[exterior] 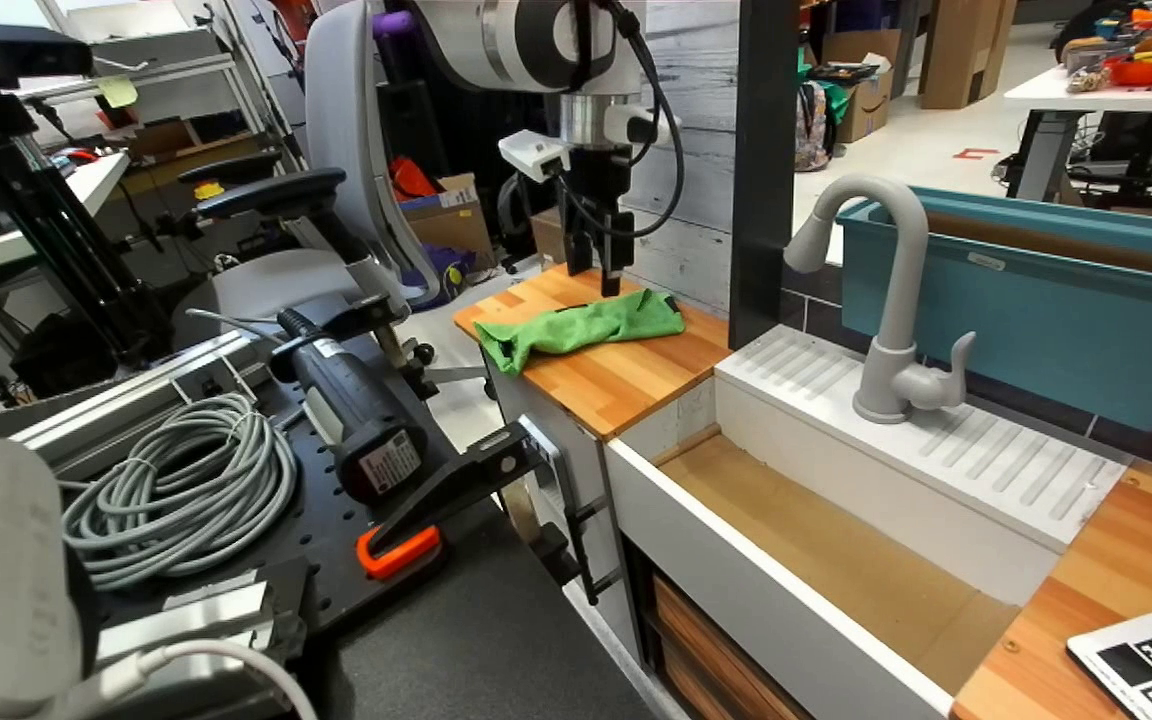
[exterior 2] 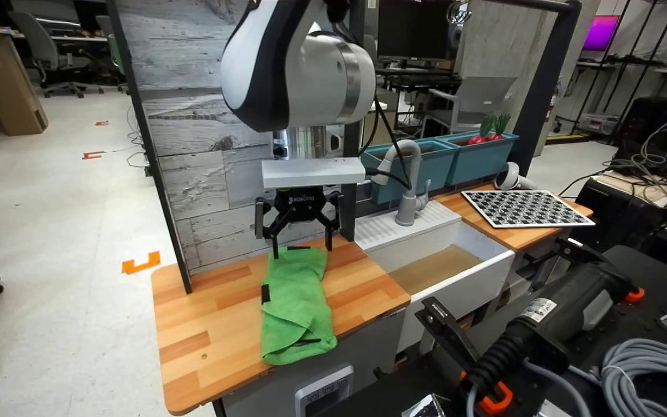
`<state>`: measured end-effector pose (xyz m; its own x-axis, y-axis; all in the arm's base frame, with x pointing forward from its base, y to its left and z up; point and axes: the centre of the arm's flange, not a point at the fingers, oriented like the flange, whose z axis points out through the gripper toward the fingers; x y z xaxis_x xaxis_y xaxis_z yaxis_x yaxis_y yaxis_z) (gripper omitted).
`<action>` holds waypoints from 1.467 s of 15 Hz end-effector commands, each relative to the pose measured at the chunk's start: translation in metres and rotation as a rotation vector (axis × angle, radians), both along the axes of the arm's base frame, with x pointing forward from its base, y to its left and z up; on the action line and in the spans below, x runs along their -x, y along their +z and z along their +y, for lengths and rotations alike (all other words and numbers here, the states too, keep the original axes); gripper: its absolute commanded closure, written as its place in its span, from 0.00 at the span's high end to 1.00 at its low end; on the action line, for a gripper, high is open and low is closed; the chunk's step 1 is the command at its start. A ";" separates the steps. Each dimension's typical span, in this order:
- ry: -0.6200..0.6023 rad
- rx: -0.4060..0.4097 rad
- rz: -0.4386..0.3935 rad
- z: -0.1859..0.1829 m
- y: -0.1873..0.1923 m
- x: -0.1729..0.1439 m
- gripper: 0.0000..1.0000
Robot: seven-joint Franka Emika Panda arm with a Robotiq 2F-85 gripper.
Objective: Move the green towel to the right
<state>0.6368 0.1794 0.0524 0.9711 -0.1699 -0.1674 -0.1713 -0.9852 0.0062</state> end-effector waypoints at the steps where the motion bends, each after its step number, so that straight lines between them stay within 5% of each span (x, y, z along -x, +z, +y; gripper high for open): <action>1: -0.001 0.000 -0.002 0.000 0.000 -0.001 1.00; 22: 0.138 -0.046 0.040 0.034 -0.080 0.025 1.00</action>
<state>0.6055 0.2103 -0.0136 0.9742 -0.0470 -0.2209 -0.0539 -0.9982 -0.0256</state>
